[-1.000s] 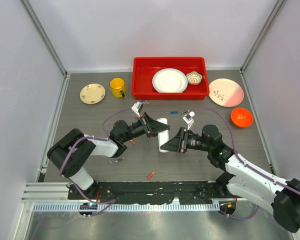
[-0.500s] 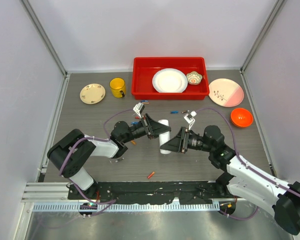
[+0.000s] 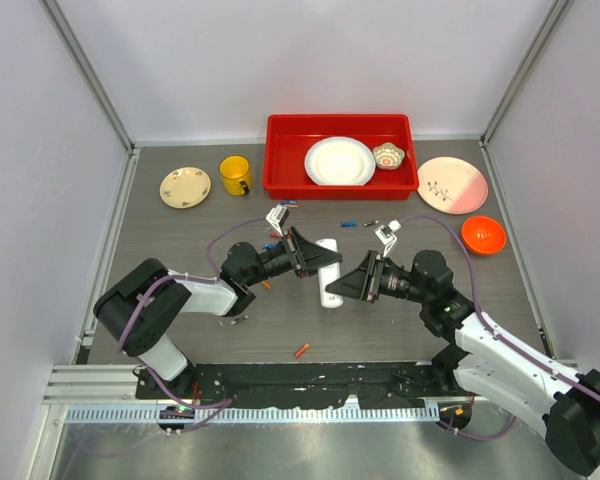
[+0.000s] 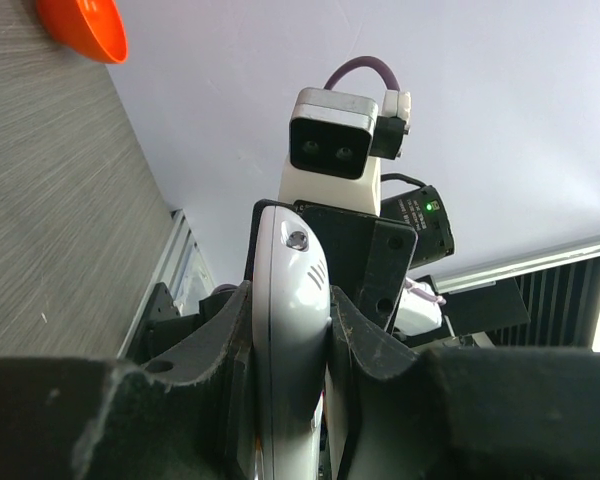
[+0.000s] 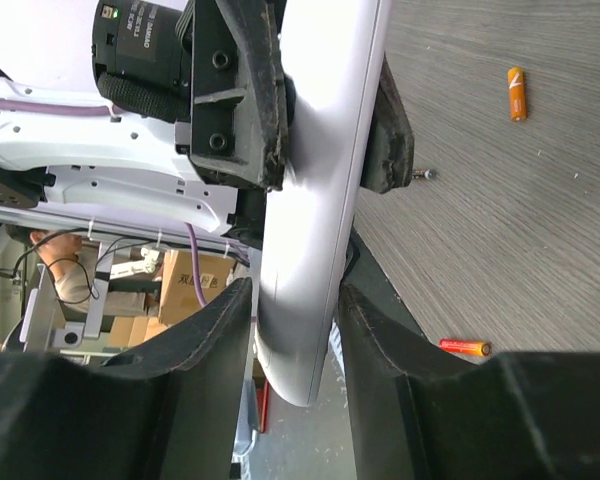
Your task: Load the batteries into the remote control
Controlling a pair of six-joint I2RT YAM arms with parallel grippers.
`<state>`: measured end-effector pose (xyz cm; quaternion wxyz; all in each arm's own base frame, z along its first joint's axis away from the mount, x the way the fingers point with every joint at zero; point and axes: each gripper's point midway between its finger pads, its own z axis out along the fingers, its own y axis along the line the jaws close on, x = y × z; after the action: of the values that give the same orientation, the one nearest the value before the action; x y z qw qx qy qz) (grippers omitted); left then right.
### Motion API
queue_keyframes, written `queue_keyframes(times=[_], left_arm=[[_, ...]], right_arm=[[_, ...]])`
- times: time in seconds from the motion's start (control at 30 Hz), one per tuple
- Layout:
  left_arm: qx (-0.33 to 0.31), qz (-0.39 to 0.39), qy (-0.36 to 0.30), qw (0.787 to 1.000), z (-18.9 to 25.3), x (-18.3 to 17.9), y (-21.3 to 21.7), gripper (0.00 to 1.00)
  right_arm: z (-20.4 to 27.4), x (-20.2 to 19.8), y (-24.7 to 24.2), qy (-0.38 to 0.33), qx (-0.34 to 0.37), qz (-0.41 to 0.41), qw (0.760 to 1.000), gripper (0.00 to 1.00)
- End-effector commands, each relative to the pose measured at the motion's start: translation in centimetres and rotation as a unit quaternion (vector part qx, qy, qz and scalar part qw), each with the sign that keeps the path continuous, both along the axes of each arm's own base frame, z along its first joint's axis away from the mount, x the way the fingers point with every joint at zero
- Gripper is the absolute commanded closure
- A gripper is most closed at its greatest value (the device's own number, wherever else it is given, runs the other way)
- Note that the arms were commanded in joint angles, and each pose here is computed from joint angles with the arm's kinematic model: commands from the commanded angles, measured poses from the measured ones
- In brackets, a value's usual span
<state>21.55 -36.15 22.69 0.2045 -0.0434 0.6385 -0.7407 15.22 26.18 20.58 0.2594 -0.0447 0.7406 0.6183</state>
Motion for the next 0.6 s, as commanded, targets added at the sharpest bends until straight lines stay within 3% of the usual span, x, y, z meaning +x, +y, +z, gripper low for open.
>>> queue_keyframes(times=[0.0,0.1,0.2,0.23,0.27,0.4,0.43,0.53,0.57], left_arm=[[-0.097,-0.005,-0.113,0.989,6.5,-1.7,1.5,1.0],[-0.097,-0.003,-0.112,0.989,6.4,-1.6,1.4,1.0],[-0.097,-0.004,-0.114,0.989,6.5,-1.7,1.4,1.0],[-0.096,-0.003,-0.112,0.989,6.4,-1.6,1.4,0.99],[-0.096,-0.002,-0.112,0.989,6.4,-1.6,1.4,1.0],[-0.095,0.001,-0.11,0.989,6.2,-1.4,1.4,1.0],[-0.093,0.006,-0.105,0.99,5.9,-1.1,1.5,0.97],[-0.09,0.013,-0.1,0.991,5.6,-0.7,1.6,0.75],[-0.089,0.018,-0.1,0.991,5.5,-0.5,1.8,0.63]], right_arm=[[1.3,0.7,0.1,-0.02,0.021,-0.01,1.0,0.53],[1.2,0.8,0.2,-0.019,0.023,-0.01,1.0,0.53],[0.9,0.9,0.1,-0.015,0.019,-0.013,1.0,0.7],[0.6,1.0,0.1,-0.011,0.013,-0.013,1.0,0.9],[0.4,1.0,0.1,-0.008,0.01,-0.013,1.0,0.99],[0.0,0.7,0.2,-0.007,0.002,-0.005,1.0,0.99],[-0.1,0.8,0.1,-0.011,-0.005,-0.007,1.0,0.99],[0.2,0.5,-0.1,-0.024,-0.019,0.0,1.0,0.99],[0.3,0.5,-0.1,-0.03,-0.023,0.002,0.999,0.99]])
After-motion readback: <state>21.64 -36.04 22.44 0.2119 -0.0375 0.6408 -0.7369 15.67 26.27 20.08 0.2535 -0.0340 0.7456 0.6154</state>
